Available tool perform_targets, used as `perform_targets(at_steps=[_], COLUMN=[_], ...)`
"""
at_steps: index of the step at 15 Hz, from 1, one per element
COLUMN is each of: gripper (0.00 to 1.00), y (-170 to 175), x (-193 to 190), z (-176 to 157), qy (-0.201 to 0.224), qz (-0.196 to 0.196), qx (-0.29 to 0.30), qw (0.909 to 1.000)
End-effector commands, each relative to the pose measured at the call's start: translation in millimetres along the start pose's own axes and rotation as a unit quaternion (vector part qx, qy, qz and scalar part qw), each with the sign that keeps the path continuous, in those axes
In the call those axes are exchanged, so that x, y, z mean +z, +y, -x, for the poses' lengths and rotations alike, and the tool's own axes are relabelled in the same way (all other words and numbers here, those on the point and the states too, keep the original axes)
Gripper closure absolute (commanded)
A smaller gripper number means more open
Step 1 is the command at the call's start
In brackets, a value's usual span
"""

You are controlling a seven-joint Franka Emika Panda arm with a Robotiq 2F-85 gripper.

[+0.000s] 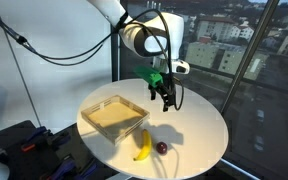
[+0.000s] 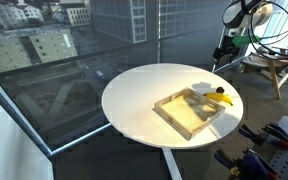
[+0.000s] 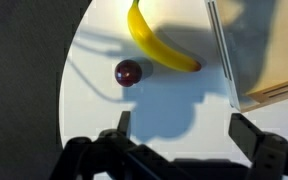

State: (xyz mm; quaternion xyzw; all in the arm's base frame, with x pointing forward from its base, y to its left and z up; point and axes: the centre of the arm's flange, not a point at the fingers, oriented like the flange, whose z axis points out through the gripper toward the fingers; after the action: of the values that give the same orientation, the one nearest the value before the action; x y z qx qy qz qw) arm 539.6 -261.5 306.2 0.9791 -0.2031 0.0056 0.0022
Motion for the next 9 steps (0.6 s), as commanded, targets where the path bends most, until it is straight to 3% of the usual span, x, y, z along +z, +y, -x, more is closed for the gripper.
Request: perform_targets(at_steps=[1, 9], gripper=[0.00, 0.00], y=[-4, -12], x=[-20, -44], z=[17, 34], qy=[-0.002, 0.003], qz=[-0.011, -0.016], qx=[-0.014, -0.030], qw=[0.9998, 0.9994])
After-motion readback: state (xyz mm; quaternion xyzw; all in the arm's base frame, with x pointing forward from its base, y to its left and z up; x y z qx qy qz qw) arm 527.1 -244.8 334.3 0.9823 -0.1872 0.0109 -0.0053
